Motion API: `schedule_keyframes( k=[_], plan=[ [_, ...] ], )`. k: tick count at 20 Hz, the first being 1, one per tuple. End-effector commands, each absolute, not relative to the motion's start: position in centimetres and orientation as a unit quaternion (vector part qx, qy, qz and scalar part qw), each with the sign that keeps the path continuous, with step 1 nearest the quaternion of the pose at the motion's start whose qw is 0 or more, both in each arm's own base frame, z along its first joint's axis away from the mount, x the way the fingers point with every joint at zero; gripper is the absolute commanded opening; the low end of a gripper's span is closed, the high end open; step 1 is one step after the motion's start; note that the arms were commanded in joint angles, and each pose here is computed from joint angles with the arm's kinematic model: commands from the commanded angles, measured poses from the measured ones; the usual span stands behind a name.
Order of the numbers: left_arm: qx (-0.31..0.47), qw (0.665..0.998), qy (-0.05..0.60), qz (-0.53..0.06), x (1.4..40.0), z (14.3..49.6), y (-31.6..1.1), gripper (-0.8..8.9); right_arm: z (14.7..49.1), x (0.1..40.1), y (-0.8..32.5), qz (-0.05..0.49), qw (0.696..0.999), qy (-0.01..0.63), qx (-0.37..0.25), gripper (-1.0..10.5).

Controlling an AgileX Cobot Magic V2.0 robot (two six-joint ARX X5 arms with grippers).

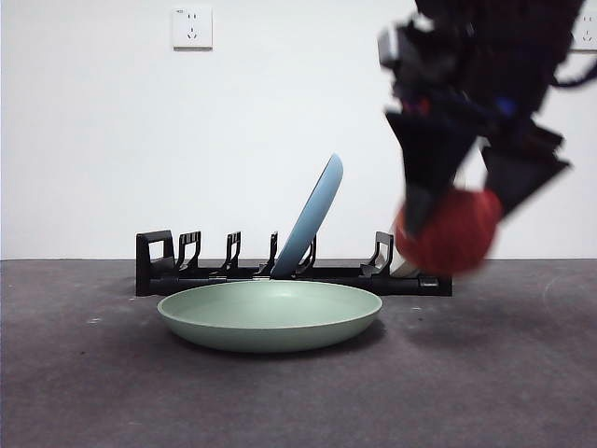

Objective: Take the green plate from the plate rack,put the plate on the table,take the apple from the table,put the apple in the plate

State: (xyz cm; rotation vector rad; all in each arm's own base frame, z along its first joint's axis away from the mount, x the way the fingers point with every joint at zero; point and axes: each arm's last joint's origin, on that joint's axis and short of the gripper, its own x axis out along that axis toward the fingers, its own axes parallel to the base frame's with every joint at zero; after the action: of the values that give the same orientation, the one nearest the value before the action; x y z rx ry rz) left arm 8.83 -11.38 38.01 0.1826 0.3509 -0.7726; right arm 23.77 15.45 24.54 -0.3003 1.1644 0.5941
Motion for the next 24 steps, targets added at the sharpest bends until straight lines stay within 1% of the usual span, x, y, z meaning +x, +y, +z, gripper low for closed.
schedule_keyframes(
  k=[1, 3, 5, 7, 10, 12, 17, 23, 24],
  plan=[
    [0.088, 0.907, 0.169, -0.375, 8.8, 38.0, -11.4, 3.77, 26.3, 24.4, 16.7, 0.29, 0.802, 0.505, -0.134, -0.2],
    [0.088, 0.907, 0.168, -0.375, 8.8, 38.0, -11.4, 3.77, 27.3, 24.9, 18.6, 0.312, 0.813, 0.473, -0.137, -0.2],
    [0.088, 0.907, 0.169, -0.375, 8.8, 38.0, -11.4, 3.77, 27.5, 25.9, 20.3, 0.321, 0.816, 0.458, -0.142, -0.2],
    [0.088, 0.907, 0.169, -0.376, 8.8, 38.0, -11.4, 3.77, 26.7, 27.0, 22.1, 0.325, 0.811, 0.461, -0.155, -0.2],
    [0.088, 0.907, 0.169, -0.376, 8.8, 38.0, -11.4, 3.78, 24.4, 29.3, 24.6, 0.329, 0.796, 0.478, -0.171, -0.2],
    [0.089, 0.907, 0.171, -0.376, 8.8, 37.9, -11.4, 3.77, 22.7, 30.5, 25.7, 0.329, 0.787, 0.491, -0.179, -0.2],
    [0.09, 0.906, 0.172, -0.375, 8.8, 37.9, -11.4, 3.77, 19.2, 31.6, 26.7, 0.326, 0.77, 0.513, -0.192, -0.2],
    [0.092, 0.906, 0.175, -0.375, 8.8, 37.8, -11.3, 3.77, 18.7, 31.6, 26.7, 0.321, 0.766, 0.517, -0.206, -0.2],
    [0.092, 0.906, 0.175, -0.375, 8.8, 37.9, -11.3, 3.77, 18.7, 31.6, 26.7, 0.321, 0.766, 0.517, -0.206, 0.0]
  ],
)
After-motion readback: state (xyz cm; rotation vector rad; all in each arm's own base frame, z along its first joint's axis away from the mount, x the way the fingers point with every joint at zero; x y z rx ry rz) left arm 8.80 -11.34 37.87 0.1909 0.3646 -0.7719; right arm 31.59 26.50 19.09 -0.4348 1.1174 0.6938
